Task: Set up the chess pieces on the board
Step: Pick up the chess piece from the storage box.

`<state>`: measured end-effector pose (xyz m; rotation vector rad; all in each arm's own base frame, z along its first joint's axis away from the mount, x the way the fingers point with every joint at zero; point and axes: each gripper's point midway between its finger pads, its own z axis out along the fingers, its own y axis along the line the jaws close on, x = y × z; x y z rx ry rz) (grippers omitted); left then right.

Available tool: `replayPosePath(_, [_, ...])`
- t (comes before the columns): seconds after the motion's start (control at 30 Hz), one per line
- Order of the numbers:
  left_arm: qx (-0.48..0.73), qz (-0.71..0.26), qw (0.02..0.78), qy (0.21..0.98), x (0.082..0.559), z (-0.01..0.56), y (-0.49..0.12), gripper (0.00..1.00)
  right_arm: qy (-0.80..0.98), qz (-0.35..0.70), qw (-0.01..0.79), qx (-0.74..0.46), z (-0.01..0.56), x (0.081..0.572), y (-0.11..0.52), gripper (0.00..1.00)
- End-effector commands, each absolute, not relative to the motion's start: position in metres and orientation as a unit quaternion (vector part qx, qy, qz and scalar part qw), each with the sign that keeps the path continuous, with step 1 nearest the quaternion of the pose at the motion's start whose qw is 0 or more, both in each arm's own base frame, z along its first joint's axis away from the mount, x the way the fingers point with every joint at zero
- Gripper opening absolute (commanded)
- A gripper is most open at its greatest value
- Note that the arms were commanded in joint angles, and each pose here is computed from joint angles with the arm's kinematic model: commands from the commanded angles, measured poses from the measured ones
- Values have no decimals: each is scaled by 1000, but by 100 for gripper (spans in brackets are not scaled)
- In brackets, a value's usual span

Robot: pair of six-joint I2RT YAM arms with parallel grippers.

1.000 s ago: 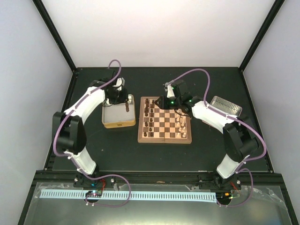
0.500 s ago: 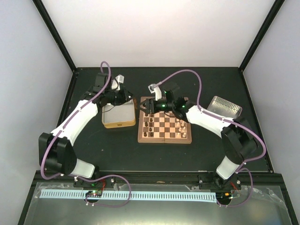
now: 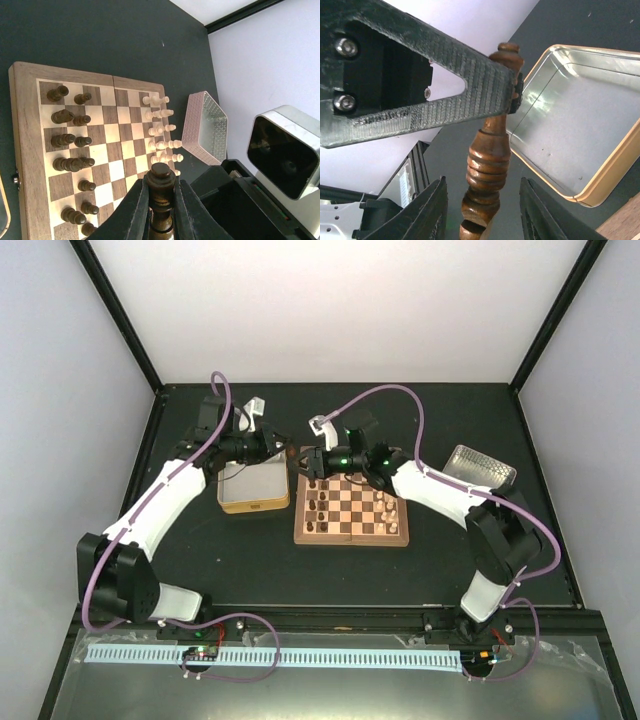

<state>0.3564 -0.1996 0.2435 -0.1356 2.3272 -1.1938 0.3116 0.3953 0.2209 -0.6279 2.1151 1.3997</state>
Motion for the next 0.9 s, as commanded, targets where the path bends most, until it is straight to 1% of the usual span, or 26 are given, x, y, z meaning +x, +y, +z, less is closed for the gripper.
replayPosePath(0.0, [-38, -459, 273, 844, 352, 261, -204, 2, 769, 531, 258, -245, 229, 308, 402, 41])
replayPosePath(0.07, [-40, -460, 273, 844, 351, 261, -204, 2, 770, 530, 256, -246, 227, 306, 401, 40])
replayPosePath(0.2, [-41, -463, 277, 841, 352, 263, -204, 2, 772, 528, 252, -247, 224, 302, 398, 34])
replayPosePath(0.3, [-40, -463, 282, 839, 352, 264, -204, 2, 771, 527, 254, -251, 225, 300, 397, 25])
replayPosePath(0.43, [-32, -462, 294, 836, 353, 268, -203, 2, 774, 521, 256, -252, 226, 300, 395, 9])
replayPosePath(0.53, [-28, -458, 305, 834, 354, 270, -202, 2, 784, 508, 252, -251, 218, 299, 392, 2])
replayPosePath(0.7, [-16, -447, 330, 831, 355, 275, -198, 2, 803, 475, 252, -255, 202, 295, 379, 1])
replayPosePath(0.87, [12, -432, 355, 829, 353, 274, -201, 2, 841, 421, 235, -247, 180, 292, 362, 3])
